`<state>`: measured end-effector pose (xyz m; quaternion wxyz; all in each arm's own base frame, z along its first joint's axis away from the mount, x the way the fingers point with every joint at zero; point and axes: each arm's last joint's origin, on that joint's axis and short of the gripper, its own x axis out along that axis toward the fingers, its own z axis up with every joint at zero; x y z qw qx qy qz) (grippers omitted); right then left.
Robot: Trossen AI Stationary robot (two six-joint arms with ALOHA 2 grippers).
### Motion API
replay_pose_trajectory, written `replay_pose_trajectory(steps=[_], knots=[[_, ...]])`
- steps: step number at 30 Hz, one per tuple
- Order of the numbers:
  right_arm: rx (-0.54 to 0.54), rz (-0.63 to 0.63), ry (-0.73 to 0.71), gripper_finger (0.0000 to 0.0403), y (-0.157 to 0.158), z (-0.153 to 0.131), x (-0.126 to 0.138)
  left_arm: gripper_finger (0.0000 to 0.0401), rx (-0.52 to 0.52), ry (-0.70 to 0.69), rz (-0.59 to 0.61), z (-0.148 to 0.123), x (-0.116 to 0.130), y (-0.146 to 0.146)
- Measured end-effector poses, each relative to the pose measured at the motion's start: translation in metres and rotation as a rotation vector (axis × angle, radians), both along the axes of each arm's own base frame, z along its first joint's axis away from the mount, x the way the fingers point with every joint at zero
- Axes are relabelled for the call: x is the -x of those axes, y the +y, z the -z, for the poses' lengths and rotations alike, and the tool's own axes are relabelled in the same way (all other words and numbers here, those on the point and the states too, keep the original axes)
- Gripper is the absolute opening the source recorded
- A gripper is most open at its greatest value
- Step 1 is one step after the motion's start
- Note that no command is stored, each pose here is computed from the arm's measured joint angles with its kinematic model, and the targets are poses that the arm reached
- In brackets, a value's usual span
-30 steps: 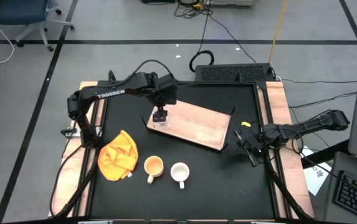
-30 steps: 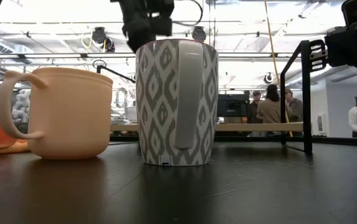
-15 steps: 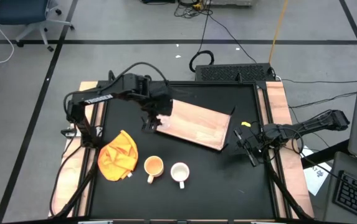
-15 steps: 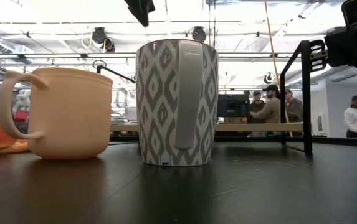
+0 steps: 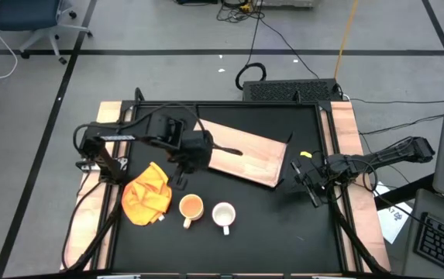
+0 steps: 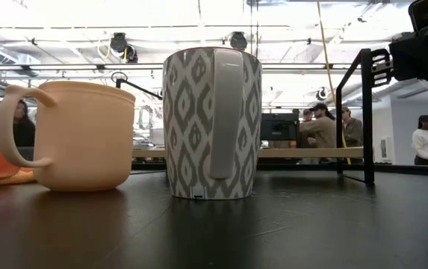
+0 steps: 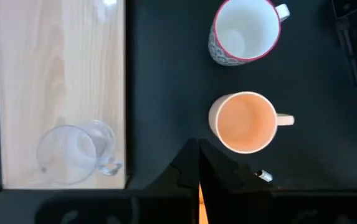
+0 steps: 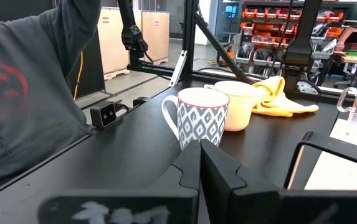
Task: Stack small to large cups/mugs on shelf
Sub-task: Put the light orange mug on the shelf
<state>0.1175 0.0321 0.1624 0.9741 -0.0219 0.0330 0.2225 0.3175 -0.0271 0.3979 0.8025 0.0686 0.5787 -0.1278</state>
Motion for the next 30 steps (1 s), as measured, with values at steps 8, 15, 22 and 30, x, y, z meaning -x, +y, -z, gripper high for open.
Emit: replay_pose_trajectory(steps=[8,15,22,30], knots=[[0.0,0.0,0.0,0.0,0.0,0.0,0.0,0.0002,-0.067,-0.091,-0.024,-0.02,0.02,-0.012],[-0.002,0.0,-0.008,0.0,0.0,-0.001,0.0,0.0001,-0.092,-0.198,-0.036,-0.04,0.04,-0.013],[-0.002,-0.001,-0.007,0.0,0.0,-0.001,0.0,0.0001,-0.12,-0.301,-0.07,-0.06,0.072,-0.002],[-0.002,0.0,-0.006,0.0,0.0,-0.001,0.0,0.0,-0.118,-0.417,-0.112,-0.046,0.118,0.008]])
